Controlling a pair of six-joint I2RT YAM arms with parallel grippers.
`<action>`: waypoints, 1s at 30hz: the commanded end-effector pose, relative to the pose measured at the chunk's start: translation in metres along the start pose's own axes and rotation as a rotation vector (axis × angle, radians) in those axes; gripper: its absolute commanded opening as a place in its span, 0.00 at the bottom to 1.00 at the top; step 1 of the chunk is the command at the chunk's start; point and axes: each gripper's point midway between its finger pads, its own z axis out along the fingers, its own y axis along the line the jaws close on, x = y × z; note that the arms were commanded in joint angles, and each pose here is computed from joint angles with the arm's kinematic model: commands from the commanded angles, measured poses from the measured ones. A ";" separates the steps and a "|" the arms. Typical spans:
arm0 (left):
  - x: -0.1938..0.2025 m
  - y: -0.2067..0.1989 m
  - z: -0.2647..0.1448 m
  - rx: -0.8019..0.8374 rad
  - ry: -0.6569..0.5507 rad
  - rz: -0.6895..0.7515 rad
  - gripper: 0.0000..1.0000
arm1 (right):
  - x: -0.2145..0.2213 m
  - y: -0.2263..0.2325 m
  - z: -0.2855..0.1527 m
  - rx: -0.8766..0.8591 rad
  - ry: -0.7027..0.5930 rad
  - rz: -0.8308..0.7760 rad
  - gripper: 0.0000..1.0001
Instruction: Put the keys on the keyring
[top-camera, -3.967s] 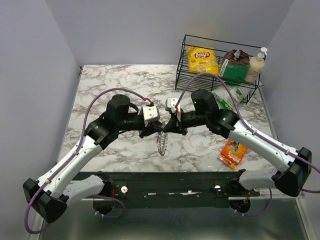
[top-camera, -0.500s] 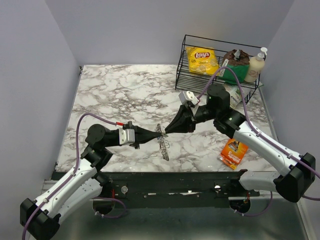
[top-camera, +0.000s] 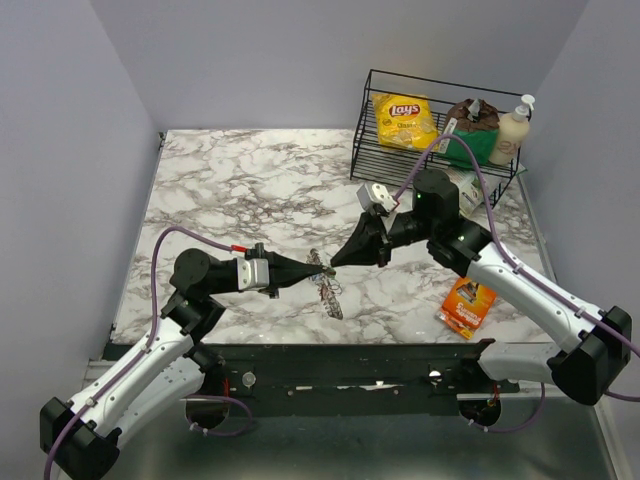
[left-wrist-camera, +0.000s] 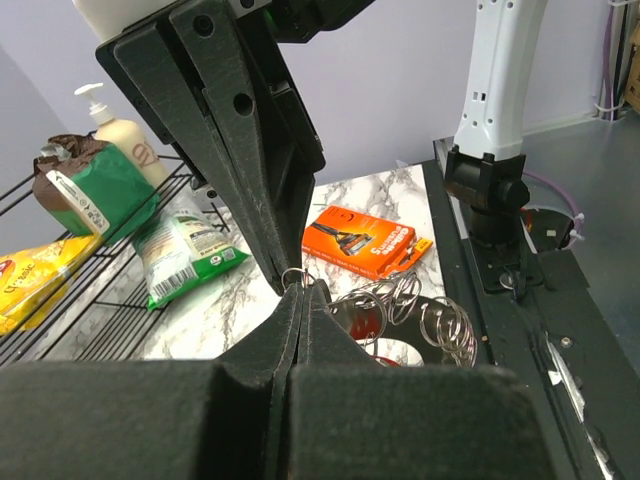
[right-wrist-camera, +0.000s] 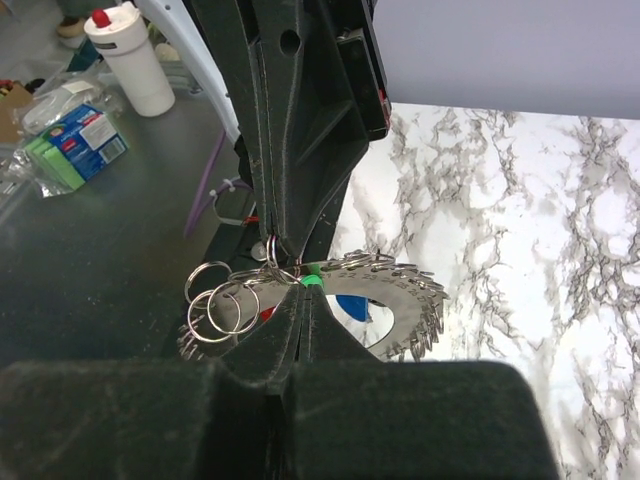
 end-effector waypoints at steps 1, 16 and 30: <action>-0.029 0.003 0.001 0.006 -0.052 0.089 0.00 | -0.003 0.004 -0.005 0.037 0.006 -0.057 0.09; -0.031 0.001 0.001 0.025 -0.038 0.086 0.00 | -0.003 0.006 -0.003 -0.002 0.011 -0.052 0.53; -0.027 0.003 0.003 0.024 -0.023 0.079 0.00 | -0.009 0.009 -0.002 -0.027 0.001 -0.049 0.47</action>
